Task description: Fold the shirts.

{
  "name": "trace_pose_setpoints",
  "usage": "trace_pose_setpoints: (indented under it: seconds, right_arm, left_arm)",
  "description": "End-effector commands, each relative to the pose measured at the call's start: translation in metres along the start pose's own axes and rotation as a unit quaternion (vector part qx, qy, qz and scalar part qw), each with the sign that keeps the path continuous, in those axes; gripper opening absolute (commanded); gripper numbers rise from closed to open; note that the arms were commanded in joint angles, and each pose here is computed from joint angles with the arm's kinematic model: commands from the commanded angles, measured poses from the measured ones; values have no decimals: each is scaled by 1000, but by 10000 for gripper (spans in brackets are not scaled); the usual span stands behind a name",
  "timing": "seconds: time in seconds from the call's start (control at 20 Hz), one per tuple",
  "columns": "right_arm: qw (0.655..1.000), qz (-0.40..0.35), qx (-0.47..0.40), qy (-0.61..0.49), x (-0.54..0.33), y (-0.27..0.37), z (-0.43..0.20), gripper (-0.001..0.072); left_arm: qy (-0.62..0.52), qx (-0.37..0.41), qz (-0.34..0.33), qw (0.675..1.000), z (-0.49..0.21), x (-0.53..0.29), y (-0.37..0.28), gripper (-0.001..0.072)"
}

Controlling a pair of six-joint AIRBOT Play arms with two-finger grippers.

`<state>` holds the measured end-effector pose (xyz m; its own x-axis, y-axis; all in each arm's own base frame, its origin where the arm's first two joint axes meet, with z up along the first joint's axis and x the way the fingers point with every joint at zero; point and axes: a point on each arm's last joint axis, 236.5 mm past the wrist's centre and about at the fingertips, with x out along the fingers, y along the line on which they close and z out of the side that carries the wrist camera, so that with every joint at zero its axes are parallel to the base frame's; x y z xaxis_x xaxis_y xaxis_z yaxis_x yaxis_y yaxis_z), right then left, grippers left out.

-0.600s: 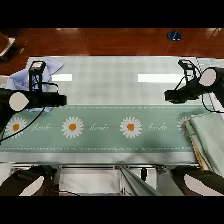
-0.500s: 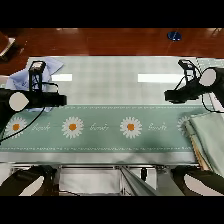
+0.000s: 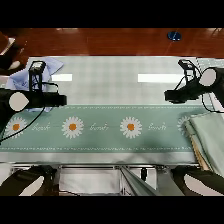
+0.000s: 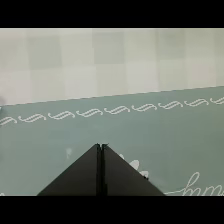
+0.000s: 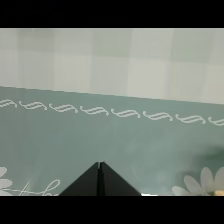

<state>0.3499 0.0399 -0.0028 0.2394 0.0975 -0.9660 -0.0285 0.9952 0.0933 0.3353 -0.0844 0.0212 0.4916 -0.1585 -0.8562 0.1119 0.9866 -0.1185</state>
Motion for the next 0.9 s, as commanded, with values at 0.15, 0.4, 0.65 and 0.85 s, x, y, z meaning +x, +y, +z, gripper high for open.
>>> trace_pose_setpoints:
  seconds: [0.15,0.4,0.65,0.85]
  right_arm:
    - [1000,0,1,-10,0,0,5,20]
    - [1000,0,0,-15,0,0,7,20]
    - [1000,0,0,-14,0,0,7,427]
    - [1000,0,-2,-1,0,0,0,408]
  left_arm:
    - [-11,0,-2,1000,5,0,-1,21]
    - [-55,0,-5,998,26,-1,-2,21]
    - [-144,-9,-22,989,68,-10,-9,254]
    - [-218,69,80,970,112,-28,50,509]
